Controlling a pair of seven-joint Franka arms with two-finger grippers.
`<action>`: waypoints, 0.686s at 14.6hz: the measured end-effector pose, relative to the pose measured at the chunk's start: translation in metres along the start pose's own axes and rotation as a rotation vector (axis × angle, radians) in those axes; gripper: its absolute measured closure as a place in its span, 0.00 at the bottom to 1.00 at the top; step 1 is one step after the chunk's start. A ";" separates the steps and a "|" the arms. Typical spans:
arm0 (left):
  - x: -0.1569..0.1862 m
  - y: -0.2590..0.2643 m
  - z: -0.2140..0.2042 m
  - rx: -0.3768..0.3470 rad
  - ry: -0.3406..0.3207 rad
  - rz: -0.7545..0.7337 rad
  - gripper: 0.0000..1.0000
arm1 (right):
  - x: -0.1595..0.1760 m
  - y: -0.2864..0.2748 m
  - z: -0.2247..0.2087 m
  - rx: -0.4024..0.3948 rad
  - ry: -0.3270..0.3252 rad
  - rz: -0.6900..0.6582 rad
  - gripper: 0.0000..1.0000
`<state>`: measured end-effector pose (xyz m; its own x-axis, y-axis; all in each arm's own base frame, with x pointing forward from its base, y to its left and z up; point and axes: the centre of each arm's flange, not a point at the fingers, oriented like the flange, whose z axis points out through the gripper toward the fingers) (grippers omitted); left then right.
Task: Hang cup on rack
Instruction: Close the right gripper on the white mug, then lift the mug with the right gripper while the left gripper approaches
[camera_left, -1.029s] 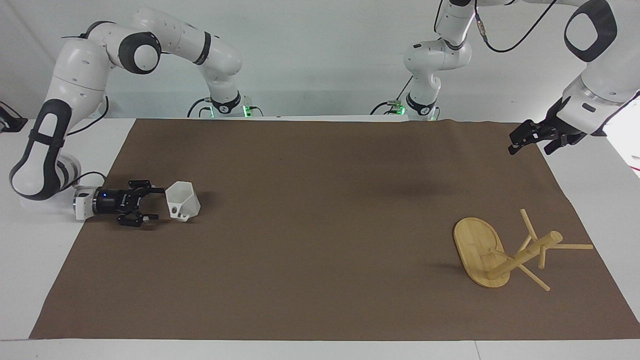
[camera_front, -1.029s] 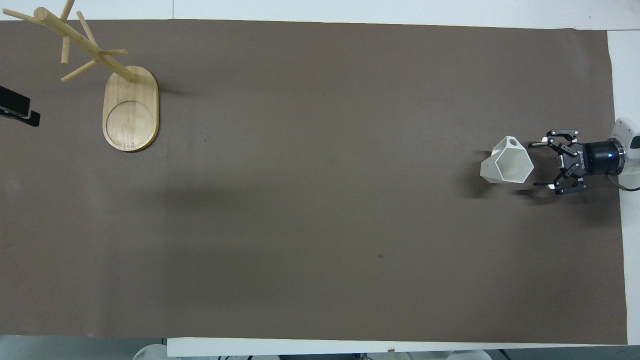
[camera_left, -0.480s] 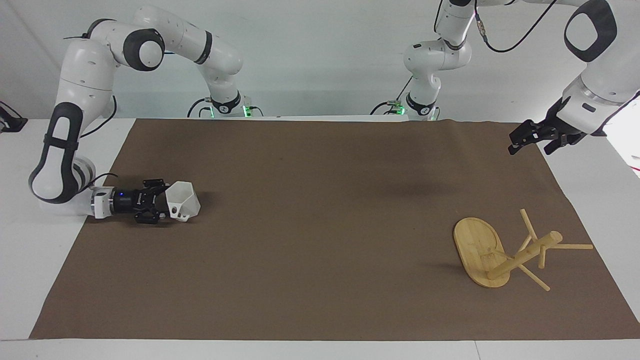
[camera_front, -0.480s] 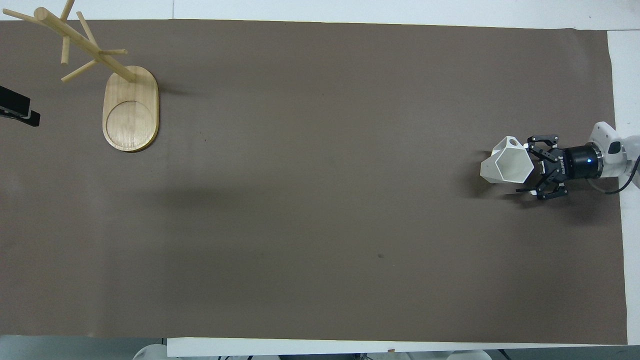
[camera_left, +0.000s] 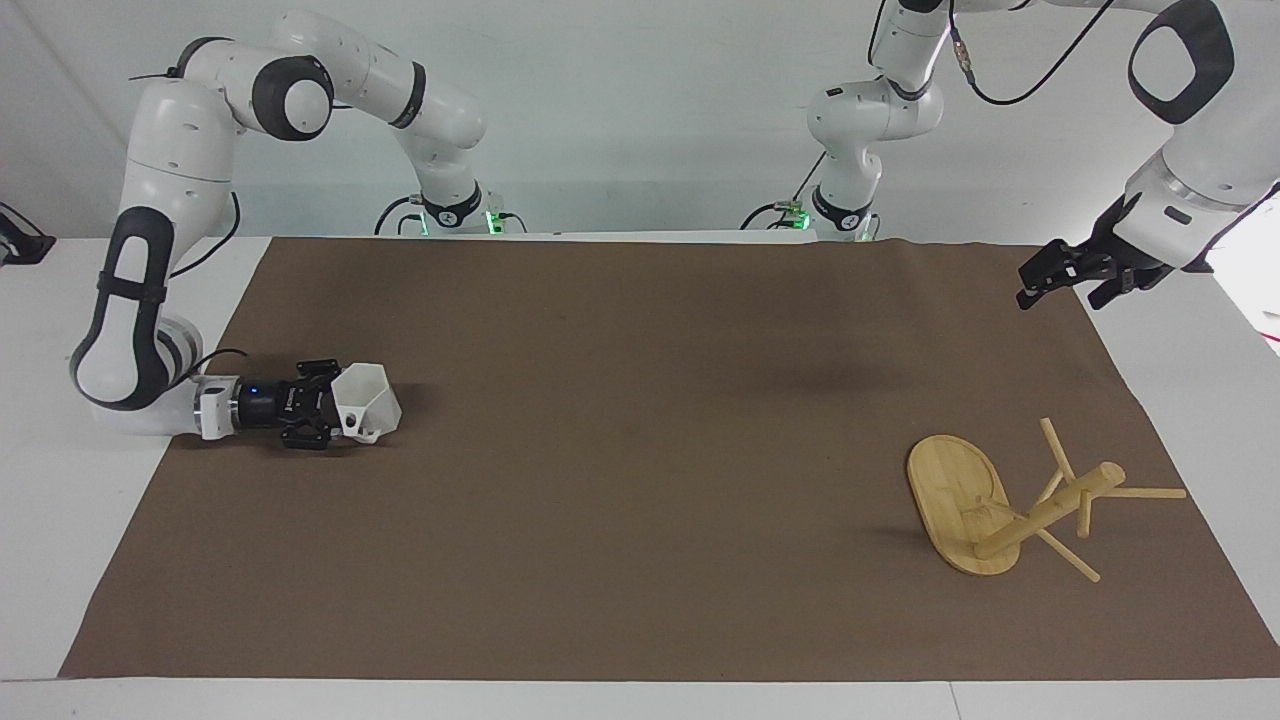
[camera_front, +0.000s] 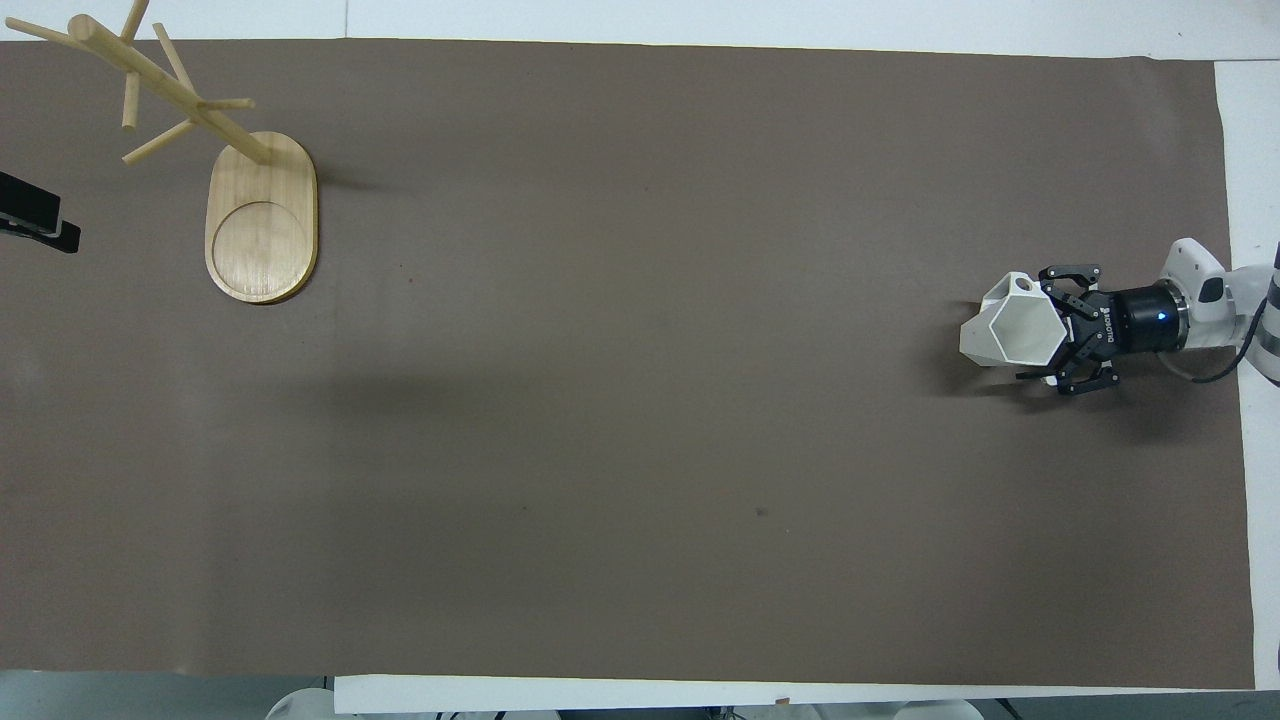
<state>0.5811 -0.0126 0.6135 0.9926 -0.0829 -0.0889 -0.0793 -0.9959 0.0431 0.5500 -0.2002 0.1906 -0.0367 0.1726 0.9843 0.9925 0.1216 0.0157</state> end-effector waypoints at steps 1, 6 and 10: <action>0.000 0.000 0.000 0.000 0.000 0.000 0.00 | -0.001 0.000 0.003 0.002 0.003 0.002 0.00; 0.000 0.001 0.000 0.000 0.000 0.001 0.00 | -0.006 -0.007 0.013 0.000 0.009 0.004 0.00; 0.000 0.003 0.000 0.000 0.000 0.005 0.00 | -0.003 0.001 0.029 0.021 0.016 -0.006 0.14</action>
<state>0.5810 -0.0155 0.6135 0.9921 -0.0882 -0.0888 -0.0846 -0.9955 0.0437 0.5473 -0.1722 0.1829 -0.0409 0.1562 0.9869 0.9895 0.1431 0.0183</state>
